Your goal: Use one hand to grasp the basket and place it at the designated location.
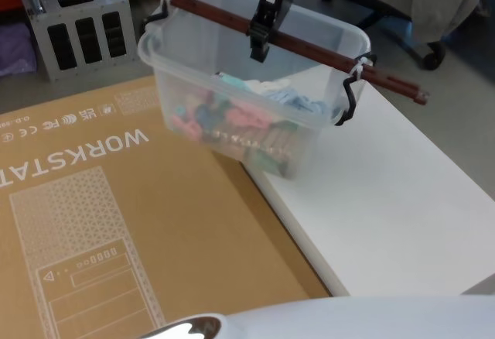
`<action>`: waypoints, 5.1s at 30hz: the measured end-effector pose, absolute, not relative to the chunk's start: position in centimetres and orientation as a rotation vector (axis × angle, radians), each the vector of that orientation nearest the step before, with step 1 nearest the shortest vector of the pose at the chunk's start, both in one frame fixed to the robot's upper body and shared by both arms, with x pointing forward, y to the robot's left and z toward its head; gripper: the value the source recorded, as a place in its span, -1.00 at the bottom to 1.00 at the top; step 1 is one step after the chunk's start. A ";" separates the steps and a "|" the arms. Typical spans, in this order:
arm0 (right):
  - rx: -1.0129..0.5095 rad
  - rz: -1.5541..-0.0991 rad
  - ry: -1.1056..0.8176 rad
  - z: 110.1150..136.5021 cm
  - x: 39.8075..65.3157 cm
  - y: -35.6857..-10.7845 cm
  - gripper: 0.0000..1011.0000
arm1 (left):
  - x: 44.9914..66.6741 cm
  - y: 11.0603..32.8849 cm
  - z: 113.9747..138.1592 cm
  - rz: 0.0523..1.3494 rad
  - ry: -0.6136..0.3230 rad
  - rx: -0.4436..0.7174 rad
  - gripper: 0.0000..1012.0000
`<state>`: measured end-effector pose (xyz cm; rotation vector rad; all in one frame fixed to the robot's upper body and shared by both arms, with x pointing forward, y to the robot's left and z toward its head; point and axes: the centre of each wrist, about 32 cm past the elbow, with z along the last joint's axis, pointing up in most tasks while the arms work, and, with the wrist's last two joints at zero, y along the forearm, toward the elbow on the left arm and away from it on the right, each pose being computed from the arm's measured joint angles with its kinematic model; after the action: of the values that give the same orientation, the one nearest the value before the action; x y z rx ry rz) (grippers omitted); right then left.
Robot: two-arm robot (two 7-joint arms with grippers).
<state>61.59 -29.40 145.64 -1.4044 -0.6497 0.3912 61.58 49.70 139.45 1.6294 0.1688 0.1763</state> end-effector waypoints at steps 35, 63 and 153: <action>-1.496 0.099 -0.327 144.3 60.8 -39.2 -1.00 | 61.6 49.7 139.4 0.176 0.168 1.629 -1.00; -1.520 0.020 -0.084 140.1 61.7 -42.2 -1.00 | 61.6 49.7 139.4 0.176 0.169 1.629 -1.00; -1.491 0.094 -0.003 137.7 63.0 -42.8 0.98 | 61.6 49.7 139.4 0.176 0.169 1.629 -1.00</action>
<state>62.96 -42.81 137.69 -1.4908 -0.0027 0.0936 61.58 49.69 139.45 1.6293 0.1686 0.1761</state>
